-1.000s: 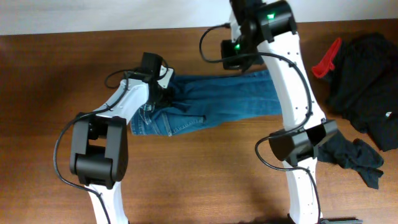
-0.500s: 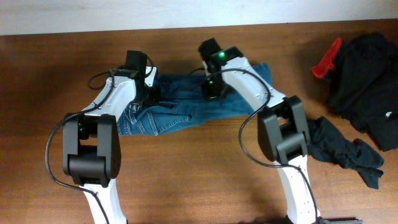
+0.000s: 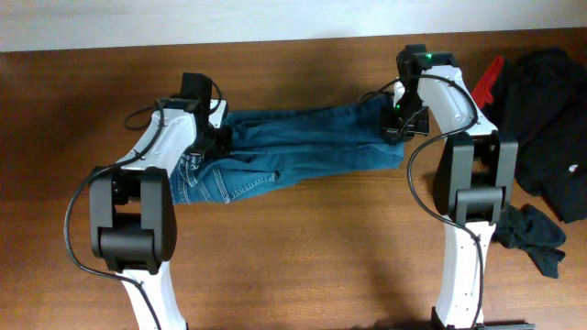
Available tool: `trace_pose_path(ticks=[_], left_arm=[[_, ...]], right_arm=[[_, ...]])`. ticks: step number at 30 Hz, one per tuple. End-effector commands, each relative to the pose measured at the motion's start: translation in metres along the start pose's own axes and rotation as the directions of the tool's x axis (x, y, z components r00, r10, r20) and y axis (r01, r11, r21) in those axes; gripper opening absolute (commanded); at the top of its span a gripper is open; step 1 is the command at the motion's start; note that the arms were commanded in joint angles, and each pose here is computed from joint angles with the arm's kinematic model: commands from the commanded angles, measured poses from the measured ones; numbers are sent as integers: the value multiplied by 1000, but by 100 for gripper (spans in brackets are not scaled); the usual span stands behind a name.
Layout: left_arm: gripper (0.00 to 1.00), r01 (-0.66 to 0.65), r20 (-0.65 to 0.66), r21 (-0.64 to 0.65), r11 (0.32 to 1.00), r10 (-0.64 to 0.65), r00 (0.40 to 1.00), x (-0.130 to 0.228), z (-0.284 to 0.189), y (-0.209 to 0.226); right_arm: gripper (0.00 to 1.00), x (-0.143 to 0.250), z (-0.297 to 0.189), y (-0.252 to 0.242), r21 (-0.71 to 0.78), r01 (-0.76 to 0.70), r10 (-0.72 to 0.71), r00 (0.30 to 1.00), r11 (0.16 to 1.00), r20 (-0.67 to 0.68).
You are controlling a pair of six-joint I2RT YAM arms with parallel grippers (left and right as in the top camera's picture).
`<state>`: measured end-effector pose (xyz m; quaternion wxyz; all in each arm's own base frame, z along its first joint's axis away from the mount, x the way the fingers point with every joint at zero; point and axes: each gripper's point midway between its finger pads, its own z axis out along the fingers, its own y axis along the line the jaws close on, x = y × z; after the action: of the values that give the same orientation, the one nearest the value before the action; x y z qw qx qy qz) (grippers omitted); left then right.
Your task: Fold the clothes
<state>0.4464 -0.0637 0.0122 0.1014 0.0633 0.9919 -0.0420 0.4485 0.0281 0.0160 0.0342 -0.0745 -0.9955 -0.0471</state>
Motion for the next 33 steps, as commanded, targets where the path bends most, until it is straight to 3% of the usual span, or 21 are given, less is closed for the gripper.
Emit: trace_pose_path(ticks=[1,3,7,9,13,15,16,17,20,24,33], left_arm=[[2,10,-12,-25,1000,-11,1000,-3,-12,13],[4,-65,74,73,995,59,995,-25,-39,-22],[8,-219,176,138,966,194,965,-42,-65,-77],[8,-323,199,144,936,292,935,-40,-66,-104],[7,-402,173,74,913,385,906,-31,-58,-126],[7,-412,165,73,908,396,903,-28,-58,-130],[8,-414,155,76,907,399,904,-25,-57,-133],[8,-413,150,77,908,399,905,-24,-57,-132],[8,-410,143,78,909,397,907,-22,-57,-130],[9,-410,143,77,909,397,907,-23,-57,-130],[12,-408,140,59,911,397,907,-23,-57,-127]], right_arm=[[4,7,0,5,25,43,-43,999,999,-12],[4,8,1,11,27,56,-55,998,998,-12],[4,9,1,14,26,54,-53,998,998,-12],[4,5,1,14,24,53,-53,999,998,1],[4,-11,-8,16,-30,46,-44,997,999,60],[15,-14,-23,31,-162,113,-100,992,980,83],[43,-20,-48,43,-291,159,-124,983,943,135],[57,-23,-58,43,-325,154,-110,982,933,150],[86,-31,-86,37,-436,140,-58,979,889,197],[98,-33,-85,12,-464,81,1,985,882,174],[99,-33,-40,0,-499,87,-39,994,862,106]])
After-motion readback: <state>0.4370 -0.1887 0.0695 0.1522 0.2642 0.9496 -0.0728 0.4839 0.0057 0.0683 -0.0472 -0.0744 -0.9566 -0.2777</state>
